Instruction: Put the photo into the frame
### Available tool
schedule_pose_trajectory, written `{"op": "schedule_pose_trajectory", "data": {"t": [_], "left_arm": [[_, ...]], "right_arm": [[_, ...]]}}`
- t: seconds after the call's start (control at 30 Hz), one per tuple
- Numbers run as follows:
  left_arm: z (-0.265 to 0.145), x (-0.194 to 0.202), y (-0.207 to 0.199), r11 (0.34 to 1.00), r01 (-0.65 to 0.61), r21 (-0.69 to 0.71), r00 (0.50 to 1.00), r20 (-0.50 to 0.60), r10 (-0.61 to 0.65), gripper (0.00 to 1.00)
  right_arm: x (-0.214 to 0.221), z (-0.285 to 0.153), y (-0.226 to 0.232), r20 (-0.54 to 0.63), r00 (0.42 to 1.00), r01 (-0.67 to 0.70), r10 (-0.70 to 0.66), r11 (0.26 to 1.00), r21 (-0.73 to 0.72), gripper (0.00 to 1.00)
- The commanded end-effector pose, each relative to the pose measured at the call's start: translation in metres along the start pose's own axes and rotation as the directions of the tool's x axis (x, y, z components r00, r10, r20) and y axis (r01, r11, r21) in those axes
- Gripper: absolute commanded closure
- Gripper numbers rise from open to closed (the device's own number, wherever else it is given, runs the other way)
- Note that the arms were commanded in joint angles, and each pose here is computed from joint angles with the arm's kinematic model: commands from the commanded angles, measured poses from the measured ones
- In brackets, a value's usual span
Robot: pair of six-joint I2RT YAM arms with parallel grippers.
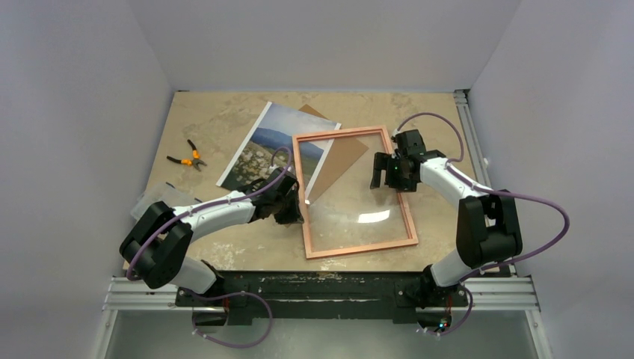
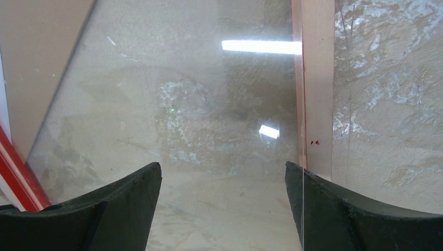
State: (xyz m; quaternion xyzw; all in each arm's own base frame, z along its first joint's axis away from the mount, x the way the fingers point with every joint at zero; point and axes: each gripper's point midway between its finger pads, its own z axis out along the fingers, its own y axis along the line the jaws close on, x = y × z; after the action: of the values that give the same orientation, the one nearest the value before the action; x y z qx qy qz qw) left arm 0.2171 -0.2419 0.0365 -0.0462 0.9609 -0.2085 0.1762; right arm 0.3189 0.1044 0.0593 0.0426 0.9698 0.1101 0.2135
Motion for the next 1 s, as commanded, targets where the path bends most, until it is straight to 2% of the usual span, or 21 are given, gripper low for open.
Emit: {"op": "schedule_pose_trajectory", "data": {"t": [0.0,0.4,0.97], "left_arm": [[0.011,0.037,0.071,0.963,-0.068,-0.26,0.993,-0.11,0.04,1.0],[0.011,0.038,0.073,0.96,-0.073,-0.27,0.992,-0.115,0.043,1.0],[0.012,0.038,0.073,0.959,-0.075,-0.273,0.992,-0.119,0.044,1.0]], "right_arm": [[-0.011,-0.005,0.0,0.032,0.999,-0.007,0.007,1.0,0.023,0.13],[-0.005,0.001,-0.012,0.025,1.0,0.0,-0.003,0.995,0.103,0.09],[-0.014,-0.007,-0.019,0.081,0.996,0.015,-0.031,0.981,0.196,0.07]]}}
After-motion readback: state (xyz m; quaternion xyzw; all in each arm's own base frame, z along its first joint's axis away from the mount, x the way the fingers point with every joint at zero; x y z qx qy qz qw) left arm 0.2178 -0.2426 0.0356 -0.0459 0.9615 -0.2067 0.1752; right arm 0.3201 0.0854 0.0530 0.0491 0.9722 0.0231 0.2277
